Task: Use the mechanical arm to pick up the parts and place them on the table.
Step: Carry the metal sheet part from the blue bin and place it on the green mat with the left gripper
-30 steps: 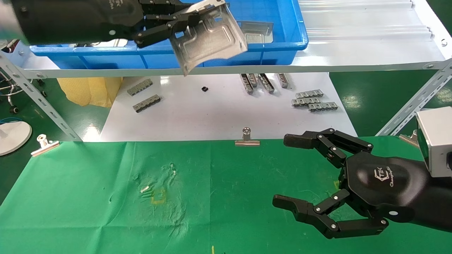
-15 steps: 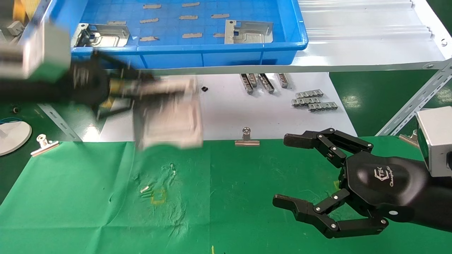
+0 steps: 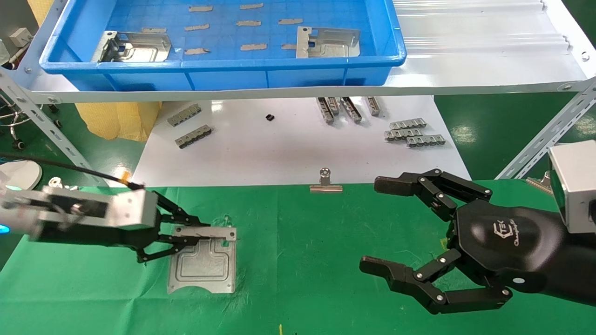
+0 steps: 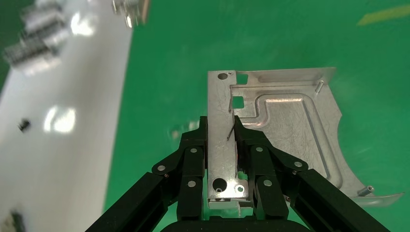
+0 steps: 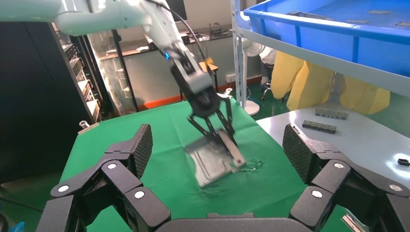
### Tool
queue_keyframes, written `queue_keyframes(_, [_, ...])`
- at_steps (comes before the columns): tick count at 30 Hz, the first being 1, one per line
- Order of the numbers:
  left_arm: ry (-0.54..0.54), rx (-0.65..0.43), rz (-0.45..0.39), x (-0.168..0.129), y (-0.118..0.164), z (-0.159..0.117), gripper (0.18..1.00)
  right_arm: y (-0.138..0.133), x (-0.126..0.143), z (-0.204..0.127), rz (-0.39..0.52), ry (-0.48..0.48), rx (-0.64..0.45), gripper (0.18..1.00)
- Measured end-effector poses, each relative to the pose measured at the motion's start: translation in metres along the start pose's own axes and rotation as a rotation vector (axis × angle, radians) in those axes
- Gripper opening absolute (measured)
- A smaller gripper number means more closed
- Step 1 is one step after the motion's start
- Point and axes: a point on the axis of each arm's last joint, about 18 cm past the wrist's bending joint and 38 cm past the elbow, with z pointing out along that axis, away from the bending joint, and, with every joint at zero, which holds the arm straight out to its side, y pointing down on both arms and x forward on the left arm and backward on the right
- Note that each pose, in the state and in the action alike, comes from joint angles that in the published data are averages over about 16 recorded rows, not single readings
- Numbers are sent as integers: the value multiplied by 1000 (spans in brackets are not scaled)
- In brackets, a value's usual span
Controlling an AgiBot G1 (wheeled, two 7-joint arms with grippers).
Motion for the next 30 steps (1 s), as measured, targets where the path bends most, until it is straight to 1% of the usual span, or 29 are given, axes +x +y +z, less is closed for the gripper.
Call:
queue_keyframes(4, [-2,-39,8,2,14,16,278,0,0,0,0,0,0,1000])
queue_keyframes(9, [-12,-57,24,2,22,27,281,0,0,0,0,0,0,1000])
queue_keyframes(14, [-16,-49,32,2,24,30,293,0,0,0,0,0,0,1000])
queue_keyframes(18, [-14,-21,14,5,23,27,312,0,0,0,0,0,0,1000])
queue_keyframes(21, [-18,11,-25,9,23,22,339,0,0,0,0,0,0,1000])
queue_keyframes(24, [-30,53,-86,16,25,15,370,0,0,0,0,0,0,1000])
queue_keyframes(30, [-69,140,-241,33,35,-2,463,0,0,0,0,0,0,1000])
